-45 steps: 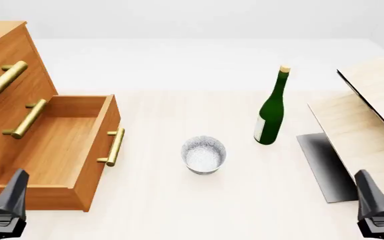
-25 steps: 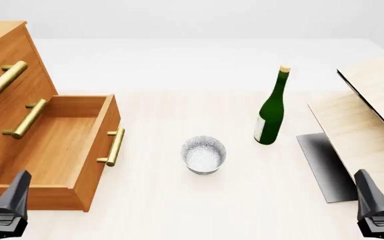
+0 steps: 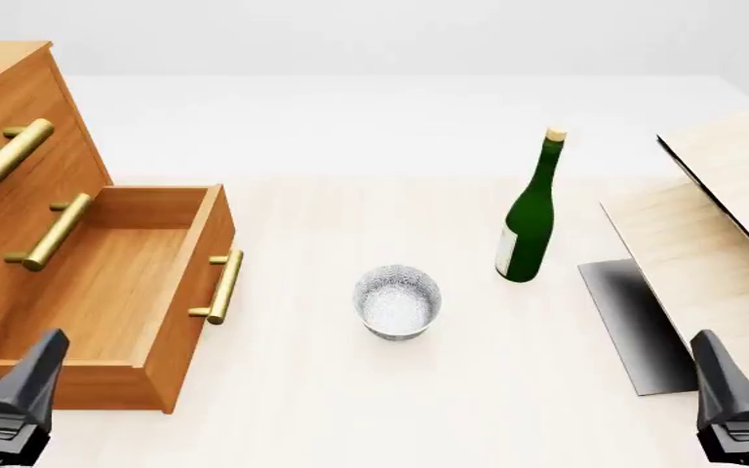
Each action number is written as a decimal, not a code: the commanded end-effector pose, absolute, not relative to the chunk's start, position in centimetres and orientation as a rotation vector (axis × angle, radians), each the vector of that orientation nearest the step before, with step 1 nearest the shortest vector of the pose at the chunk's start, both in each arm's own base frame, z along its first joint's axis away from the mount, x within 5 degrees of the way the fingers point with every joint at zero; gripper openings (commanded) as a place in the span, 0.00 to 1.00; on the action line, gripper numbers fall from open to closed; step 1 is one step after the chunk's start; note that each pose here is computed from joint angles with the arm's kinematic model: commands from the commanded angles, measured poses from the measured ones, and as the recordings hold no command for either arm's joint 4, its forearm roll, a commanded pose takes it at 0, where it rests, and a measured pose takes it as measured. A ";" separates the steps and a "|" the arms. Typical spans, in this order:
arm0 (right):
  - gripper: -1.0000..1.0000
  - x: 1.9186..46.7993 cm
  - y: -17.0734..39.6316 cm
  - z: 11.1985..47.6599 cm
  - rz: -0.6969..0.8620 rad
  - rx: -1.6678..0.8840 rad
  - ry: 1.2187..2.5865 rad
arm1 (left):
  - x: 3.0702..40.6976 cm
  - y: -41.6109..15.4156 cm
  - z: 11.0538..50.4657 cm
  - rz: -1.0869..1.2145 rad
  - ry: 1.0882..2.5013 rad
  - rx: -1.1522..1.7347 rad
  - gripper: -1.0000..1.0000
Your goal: Put the bowl in the bottom drawer of the cabinet and close it.
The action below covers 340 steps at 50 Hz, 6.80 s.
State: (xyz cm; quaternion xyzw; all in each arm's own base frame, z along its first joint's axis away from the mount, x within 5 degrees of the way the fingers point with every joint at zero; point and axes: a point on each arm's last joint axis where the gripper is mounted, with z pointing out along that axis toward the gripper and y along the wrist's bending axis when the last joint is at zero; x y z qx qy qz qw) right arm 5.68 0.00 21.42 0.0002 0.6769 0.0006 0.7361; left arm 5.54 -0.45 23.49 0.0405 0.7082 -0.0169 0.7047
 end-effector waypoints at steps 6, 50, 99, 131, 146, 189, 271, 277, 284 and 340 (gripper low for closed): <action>1.00 5.7 0.0 21.4 0.002 0.000 1.487 | 5.7 -0.8 26.0 -0.113 1.607 0.101 1.00; 1.00 5.7 0.0 21.4 0.002 0.000 1.487 | 9.0 -1.8 31.0 -0.181 1.784 0.126 1.00; 1.00 5.7 0.0 21.4 0.002 0.000 1.487 | 14.6 -2.9 29.7 -0.233 2.054 0.024 1.00; 1.00 5.7 0.0 21.4 0.002 0.000 1.487 | 17.1 -2.9 26.4 -0.209 2.152 -0.030 1.00; 1.00 5.7 0.0 21.4 0.002 0.000 1.487 | 17.8 -3.0 25.2 -0.199 2.185 -0.020 1.00; 1.00 5.7 0.0 21.4 0.002 0.000 1.487 | 18.7 -3.7 21.6 -0.206 2.280 0.001 1.00; 1.00 5.7 0.0 21.4 0.002 0.001 1.487 | 18.9 -6.1 18.4 -0.288 2.359 0.045 1.00; 1.00 5.7 0.0 21.4 0.002 0.000 1.487 | 18.9 -6.5 18.3 -0.304 2.361 0.056 1.00; 1.00 5.7 0.0 21.4 0.002 0.000 1.487 | 19.0 -6.7 18.1 -0.309 2.364 0.058 1.00; 1.00 5.7 0.0 21.4 0.002 0.000 1.487 | 18.6 -9.3 19.4 -0.417 2.314 0.143 1.00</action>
